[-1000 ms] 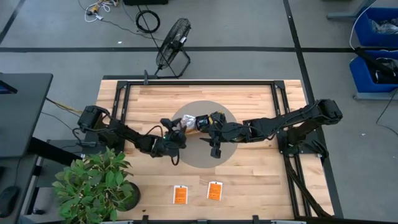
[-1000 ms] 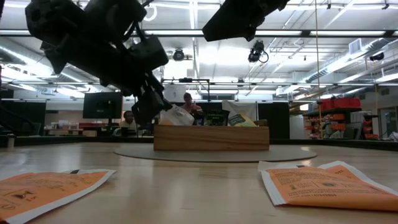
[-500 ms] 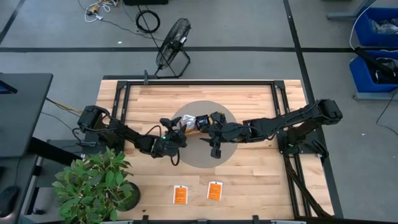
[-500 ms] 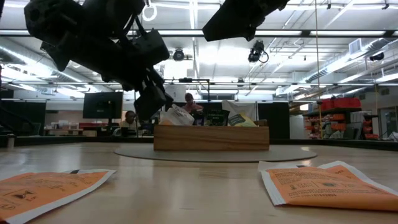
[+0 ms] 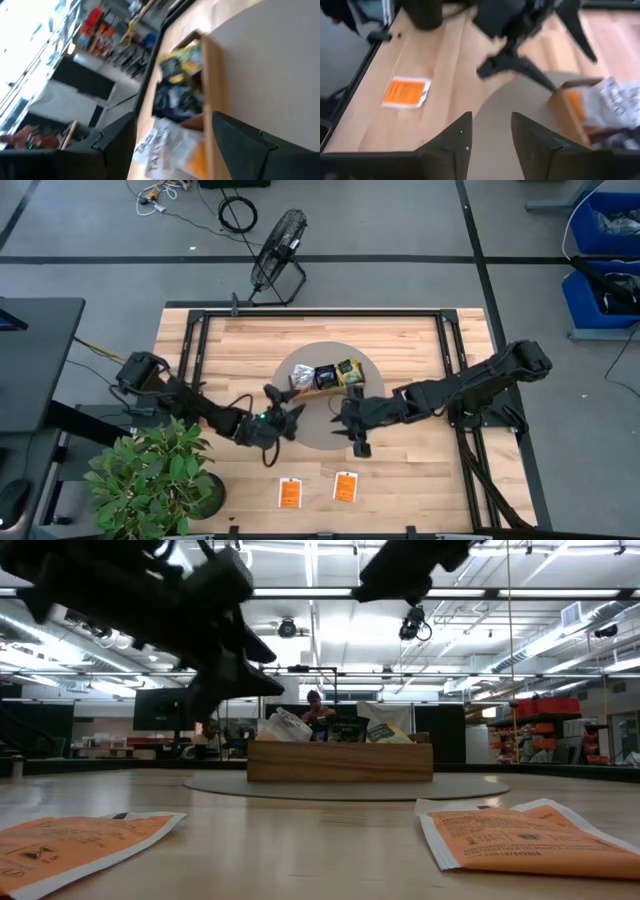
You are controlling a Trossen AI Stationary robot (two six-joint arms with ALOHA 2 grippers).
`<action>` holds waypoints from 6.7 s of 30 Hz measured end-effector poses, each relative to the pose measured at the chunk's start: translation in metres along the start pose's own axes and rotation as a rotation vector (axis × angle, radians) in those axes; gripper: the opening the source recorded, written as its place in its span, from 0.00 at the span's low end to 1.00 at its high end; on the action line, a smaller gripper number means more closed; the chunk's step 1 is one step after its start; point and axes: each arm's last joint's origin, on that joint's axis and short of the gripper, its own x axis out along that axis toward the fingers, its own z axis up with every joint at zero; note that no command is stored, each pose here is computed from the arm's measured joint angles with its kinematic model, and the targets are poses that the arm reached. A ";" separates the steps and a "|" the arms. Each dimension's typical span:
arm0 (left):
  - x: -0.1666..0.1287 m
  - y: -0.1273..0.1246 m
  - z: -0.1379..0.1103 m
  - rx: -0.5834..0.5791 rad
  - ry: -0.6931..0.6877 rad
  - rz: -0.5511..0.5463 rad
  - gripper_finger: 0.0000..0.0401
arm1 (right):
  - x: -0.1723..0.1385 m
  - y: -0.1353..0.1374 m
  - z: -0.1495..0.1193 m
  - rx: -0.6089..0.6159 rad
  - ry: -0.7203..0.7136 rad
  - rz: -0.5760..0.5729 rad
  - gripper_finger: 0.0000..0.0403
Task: Pick & Place Tea
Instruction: Put the white tea bag into the left section of the wooden organizer
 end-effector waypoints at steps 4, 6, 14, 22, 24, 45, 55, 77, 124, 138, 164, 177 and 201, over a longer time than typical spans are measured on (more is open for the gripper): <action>-0.016 0.001 0.010 -0.009 -0.082 -0.075 0.66 | -0.002 0.010 -0.008 -0.004 0.065 0.018 0.36; -0.022 0.002 0.014 -0.035 -0.120 -0.117 0.66 | -0.003 0.015 -0.010 -0.015 0.085 0.027 0.36; -0.038 0.013 0.018 -0.192 -0.192 -0.402 0.66 | -0.004 0.036 -0.022 0.041 0.175 0.124 0.36; -0.040 0.009 0.003 -0.286 -0.040 -0.512 0.66 | 0.034 0.058 -0.061 0.381 0.417 0.053 0.36; -0.040 0.008 0.001 -0.280 -0.022 -0.515 0.66 | 0.039 0.064 -0.070 0.456 0.479 0.057 0.36; -0.040 0.007 -0.003 -0.247 0.008 -0.516 0.66 | 0.067 0.116 -0.089 0.224 0.458 -0.040 0.36; -0.039 0.007 -0.004 -0.243 0.016 -0.513 0.66 | 0.077 0.117 -0.101 0.207 0.514 -0.054 0.36; -0.039 0.007 -0.005 -0.234 0.024 -0.515 0.66 | 0.087 0.115 -0.119 0.135 0.570 -0.093 0.02; -0.013 0.047 0.035 -0.999 -0.259 -0.393 0.66 | 0.066 0.072 -0.032 -0.784 0.274 -1.113 0.00; 0.001 0.057 0.035 -1.066 -0.303 -0.455 0.66 | 0.073 0.080 -0.015 -0.838 0.262 -1.093 0.00; 0.006 0.055 0.029 -0.868 -0.278 -0.403 0.01 | 0.078 0.077 -0.007 -0.777 0.210 -1.001 0.04; 0.005 0.048 -0.004 -0.779 -0.209 -0.239 0.01 | 0.045 0.072 0.016 -0.614 0.098 -1.057 0.47; 0.018 0.039 -0.054 -0.722 -0.321 -0.204 0.00 | 0.036 0.064 0.019 -0.462 0.032 -1.013 0.52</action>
